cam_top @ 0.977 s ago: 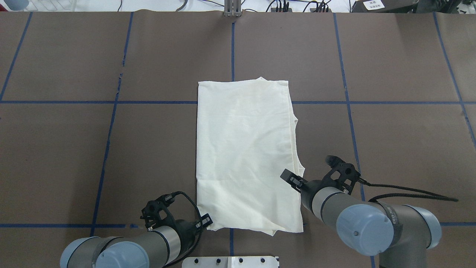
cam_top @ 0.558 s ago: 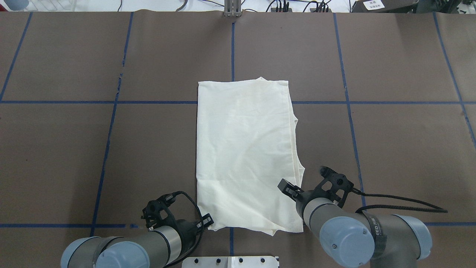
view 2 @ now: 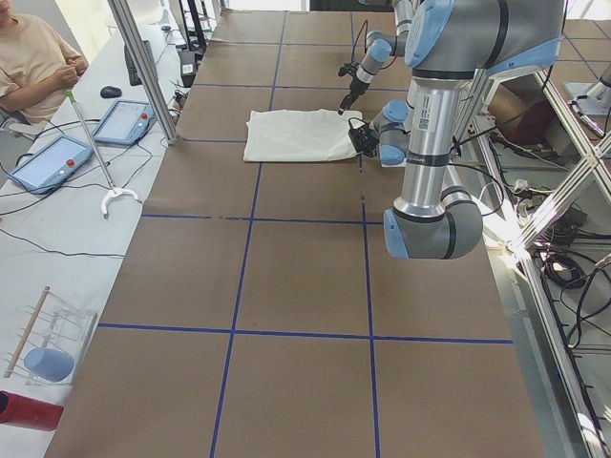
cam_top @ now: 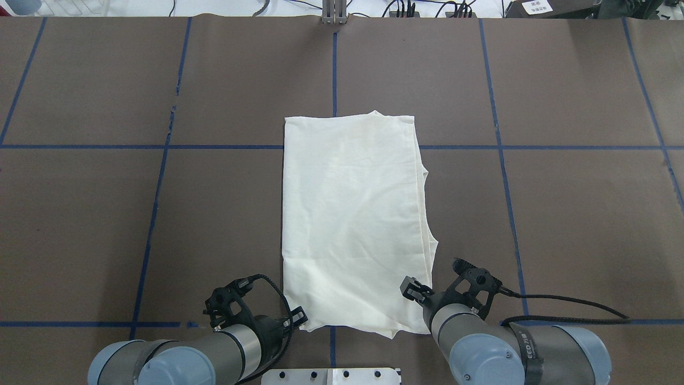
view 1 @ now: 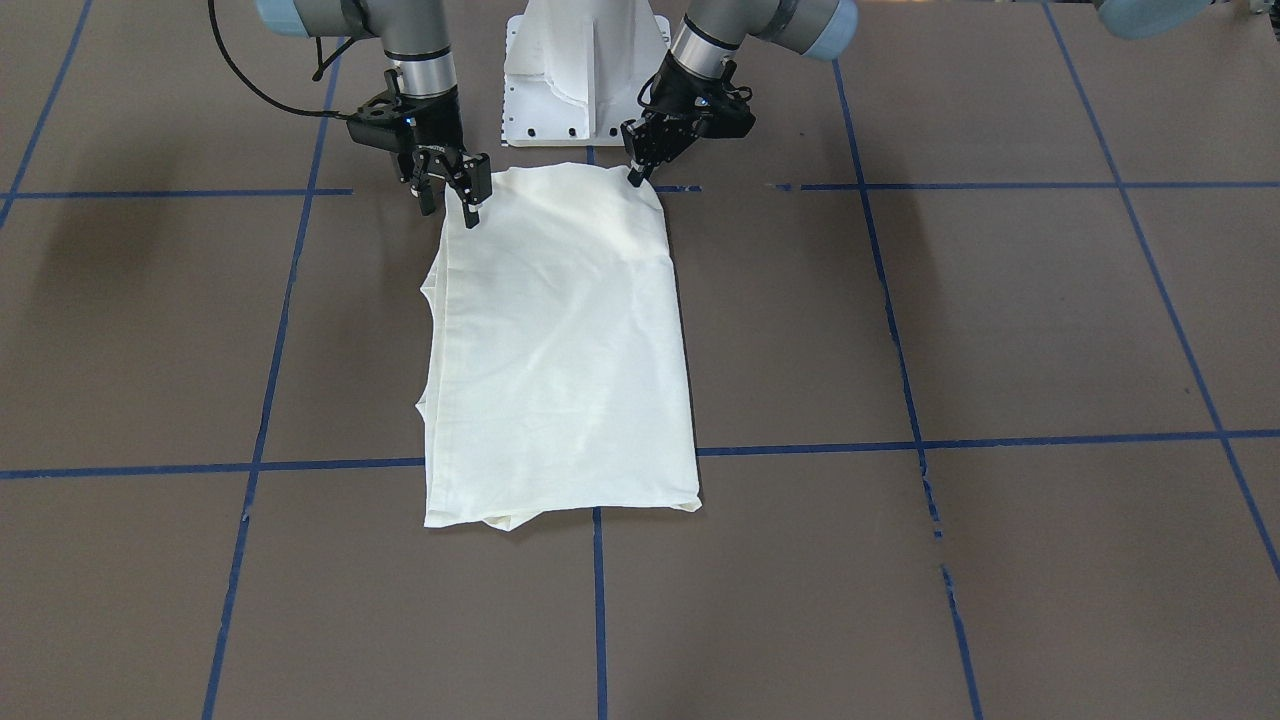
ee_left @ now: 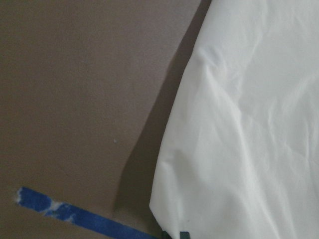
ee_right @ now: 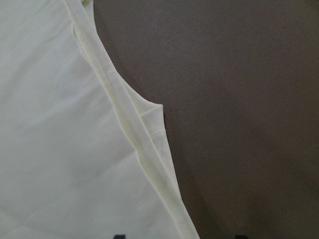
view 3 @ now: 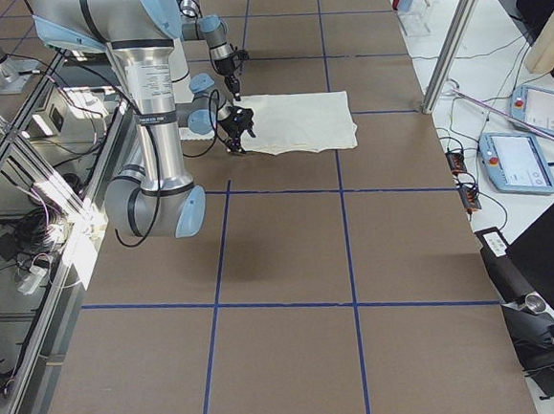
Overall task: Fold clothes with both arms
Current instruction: 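Lower both grippers onto the near corners of the shirt to grasp them, then lift the near edge with both grippers and fold it toward the far edge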
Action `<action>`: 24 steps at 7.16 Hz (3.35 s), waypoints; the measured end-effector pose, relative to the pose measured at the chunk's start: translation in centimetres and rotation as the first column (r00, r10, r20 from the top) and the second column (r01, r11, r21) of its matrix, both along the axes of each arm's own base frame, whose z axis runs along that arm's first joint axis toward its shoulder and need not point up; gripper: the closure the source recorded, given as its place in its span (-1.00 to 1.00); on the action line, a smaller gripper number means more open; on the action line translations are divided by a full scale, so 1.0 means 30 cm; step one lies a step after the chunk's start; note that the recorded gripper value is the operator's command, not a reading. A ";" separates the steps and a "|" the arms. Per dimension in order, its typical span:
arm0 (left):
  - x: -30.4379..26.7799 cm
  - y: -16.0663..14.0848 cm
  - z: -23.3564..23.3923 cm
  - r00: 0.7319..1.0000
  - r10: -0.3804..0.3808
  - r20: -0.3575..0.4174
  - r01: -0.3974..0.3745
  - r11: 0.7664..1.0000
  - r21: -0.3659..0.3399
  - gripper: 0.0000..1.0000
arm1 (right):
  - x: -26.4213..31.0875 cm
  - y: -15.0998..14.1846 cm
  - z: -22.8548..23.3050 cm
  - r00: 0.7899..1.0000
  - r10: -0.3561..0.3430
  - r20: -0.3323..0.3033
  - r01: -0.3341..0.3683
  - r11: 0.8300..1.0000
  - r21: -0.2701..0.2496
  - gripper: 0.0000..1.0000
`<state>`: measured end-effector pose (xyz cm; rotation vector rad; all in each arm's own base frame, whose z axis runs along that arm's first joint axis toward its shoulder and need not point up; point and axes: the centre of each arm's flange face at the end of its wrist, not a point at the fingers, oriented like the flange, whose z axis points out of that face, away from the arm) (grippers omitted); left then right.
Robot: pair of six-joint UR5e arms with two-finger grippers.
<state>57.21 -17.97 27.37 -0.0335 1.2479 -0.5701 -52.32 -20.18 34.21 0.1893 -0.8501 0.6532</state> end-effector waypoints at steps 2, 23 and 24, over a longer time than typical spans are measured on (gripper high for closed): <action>0.000 0.001 0.000 1.000 0.000 0.000 0.000 1.000 0.000 1.00 | -0.018 0.015 0.018 1.000 0.002 -0.009 -0.002 1.000 -0.002 -0.18; -0.541 0.028 -0.444 0.993 0.117 0.010 -0.118 0.989 0.092 1.00 | 0.191 0.049 -0.334 0.994 0.024 0.110 -0.024 1.000 0.003 1.00; -0.504 0.007 -0.419 0.993 0.109 0.049 -0.113 0.989 0.092 1.00 | 0.111 0.028 -0.330 0.996 0.034 0.086 -0.034 0.999 0.004 1.00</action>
